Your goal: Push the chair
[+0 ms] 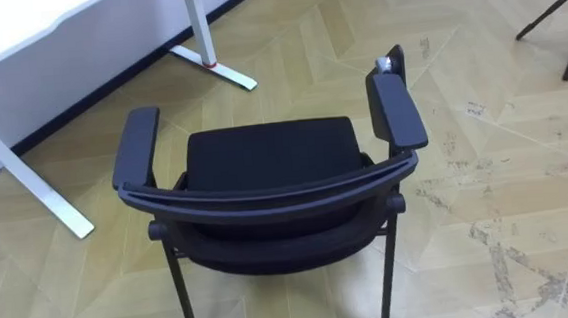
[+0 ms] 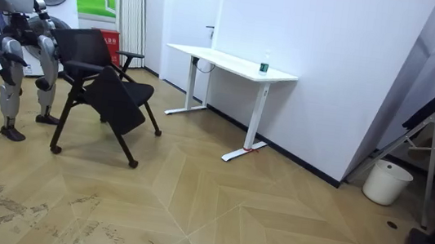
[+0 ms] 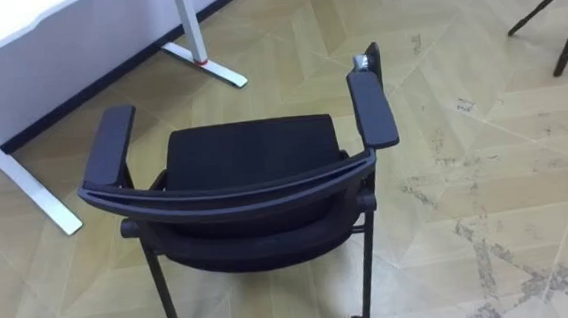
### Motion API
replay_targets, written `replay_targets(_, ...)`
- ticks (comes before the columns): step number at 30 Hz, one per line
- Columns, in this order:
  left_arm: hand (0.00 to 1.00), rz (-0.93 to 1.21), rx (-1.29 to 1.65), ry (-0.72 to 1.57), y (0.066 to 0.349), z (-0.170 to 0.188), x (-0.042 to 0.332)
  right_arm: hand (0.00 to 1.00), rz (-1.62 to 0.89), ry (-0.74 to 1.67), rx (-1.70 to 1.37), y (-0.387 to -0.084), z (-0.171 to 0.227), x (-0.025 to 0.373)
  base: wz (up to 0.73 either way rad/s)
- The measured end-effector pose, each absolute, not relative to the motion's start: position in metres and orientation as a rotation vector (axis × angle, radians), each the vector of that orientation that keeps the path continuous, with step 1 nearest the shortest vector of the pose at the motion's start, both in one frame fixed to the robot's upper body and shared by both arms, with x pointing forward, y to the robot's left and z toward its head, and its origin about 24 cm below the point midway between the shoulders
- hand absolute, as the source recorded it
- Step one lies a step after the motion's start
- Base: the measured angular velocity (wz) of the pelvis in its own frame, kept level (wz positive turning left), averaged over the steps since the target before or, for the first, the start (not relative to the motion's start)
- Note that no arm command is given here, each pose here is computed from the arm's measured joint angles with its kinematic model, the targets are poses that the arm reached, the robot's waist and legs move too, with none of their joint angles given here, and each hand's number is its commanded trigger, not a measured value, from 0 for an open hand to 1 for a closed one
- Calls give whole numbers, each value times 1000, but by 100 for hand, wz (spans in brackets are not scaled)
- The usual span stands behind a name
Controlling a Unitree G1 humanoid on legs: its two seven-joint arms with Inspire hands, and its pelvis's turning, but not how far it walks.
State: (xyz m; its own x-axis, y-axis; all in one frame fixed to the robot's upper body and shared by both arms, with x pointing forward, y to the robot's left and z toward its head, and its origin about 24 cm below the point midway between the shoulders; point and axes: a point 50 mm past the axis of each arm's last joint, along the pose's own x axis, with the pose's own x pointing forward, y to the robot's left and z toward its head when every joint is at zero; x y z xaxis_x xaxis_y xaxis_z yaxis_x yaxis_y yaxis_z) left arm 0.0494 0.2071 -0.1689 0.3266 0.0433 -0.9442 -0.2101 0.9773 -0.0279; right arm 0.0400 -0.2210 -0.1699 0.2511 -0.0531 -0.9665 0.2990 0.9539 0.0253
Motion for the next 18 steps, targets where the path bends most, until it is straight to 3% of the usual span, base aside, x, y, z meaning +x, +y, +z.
replay_targets(18,0,233,-165,1269,213,-170,41,0,-418,1312,285,-233,-169,32,0)
